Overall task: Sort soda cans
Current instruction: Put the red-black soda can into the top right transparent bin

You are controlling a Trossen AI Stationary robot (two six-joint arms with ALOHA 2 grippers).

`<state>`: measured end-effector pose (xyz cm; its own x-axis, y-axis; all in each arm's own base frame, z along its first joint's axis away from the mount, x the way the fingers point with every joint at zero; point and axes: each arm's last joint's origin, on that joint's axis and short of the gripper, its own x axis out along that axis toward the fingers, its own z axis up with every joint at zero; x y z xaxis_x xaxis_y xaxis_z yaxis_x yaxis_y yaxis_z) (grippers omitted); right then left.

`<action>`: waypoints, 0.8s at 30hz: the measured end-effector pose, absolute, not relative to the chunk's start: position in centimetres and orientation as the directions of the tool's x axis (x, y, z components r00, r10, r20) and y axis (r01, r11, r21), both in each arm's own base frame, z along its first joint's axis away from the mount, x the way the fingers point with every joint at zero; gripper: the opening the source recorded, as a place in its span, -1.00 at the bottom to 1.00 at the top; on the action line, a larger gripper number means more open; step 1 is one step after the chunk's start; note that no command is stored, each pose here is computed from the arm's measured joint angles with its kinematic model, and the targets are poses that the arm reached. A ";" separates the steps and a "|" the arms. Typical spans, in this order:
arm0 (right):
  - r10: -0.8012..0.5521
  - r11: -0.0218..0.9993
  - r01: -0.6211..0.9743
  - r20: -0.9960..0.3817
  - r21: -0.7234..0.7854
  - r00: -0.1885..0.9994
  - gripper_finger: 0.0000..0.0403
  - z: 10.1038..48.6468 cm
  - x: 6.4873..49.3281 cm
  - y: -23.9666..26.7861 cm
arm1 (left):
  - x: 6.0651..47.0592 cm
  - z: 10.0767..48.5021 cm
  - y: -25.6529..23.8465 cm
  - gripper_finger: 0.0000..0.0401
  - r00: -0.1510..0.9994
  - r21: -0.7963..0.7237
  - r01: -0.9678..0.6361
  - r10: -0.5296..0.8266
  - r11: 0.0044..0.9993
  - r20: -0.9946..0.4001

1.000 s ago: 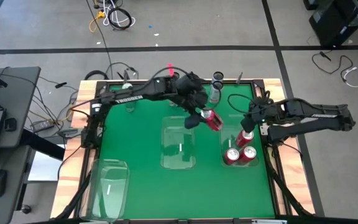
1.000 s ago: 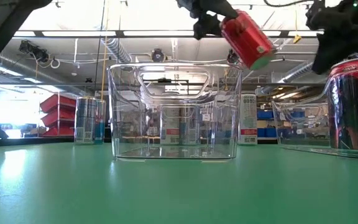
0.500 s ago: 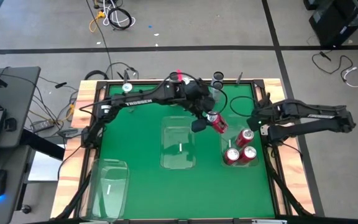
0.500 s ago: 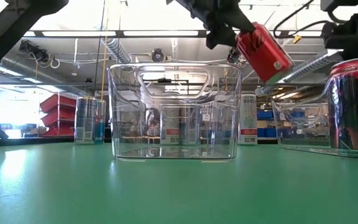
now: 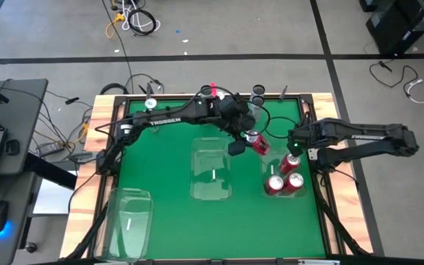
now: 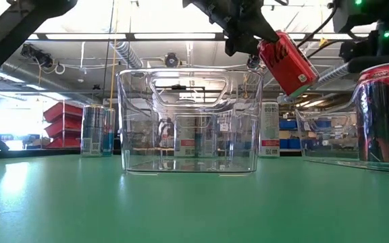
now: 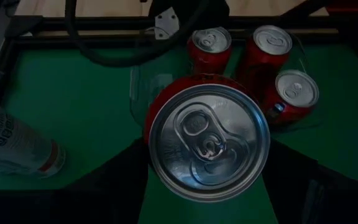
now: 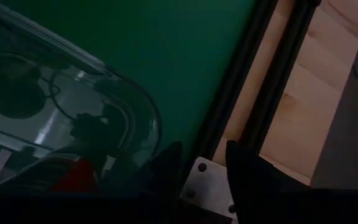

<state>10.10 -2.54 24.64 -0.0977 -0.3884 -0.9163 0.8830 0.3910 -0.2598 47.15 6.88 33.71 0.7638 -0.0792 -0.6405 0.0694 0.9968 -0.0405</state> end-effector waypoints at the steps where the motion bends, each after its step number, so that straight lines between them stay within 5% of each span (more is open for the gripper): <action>1: -0.392 0.398 0.877 -0.914 -0.268 -0.102 -0.50 24.6 10.2 -2.6 | 47.1 33.7 6.9 0.30 0.762 -0.036 0.069 -0.076 0.997 -0.643; 8: -0.393 0.398 0.875 -0.913 -0.277 -0.110 -0.97 24.5 10.5 -2.8 | 47.2 33.7 6.9 0.30 0.763 -0.030 0.063 -0.067 0.998 -0.642; 24: -0.314 0.521 0.850 -0.943 -0.075 0.109 -0.99 24.5 12.6 -3.1 | 47.3 33.7 5.5 0.30 0.762 -0.026 0.098 -0.092 0.995 -0.641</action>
<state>12.61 -3.14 24.46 0.1092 -0.3137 -0.9432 0.8501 0.5213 -0.0749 47.35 5.49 33.72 0.7622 -0.0917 -0.6408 0.0981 0.9948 -0.0256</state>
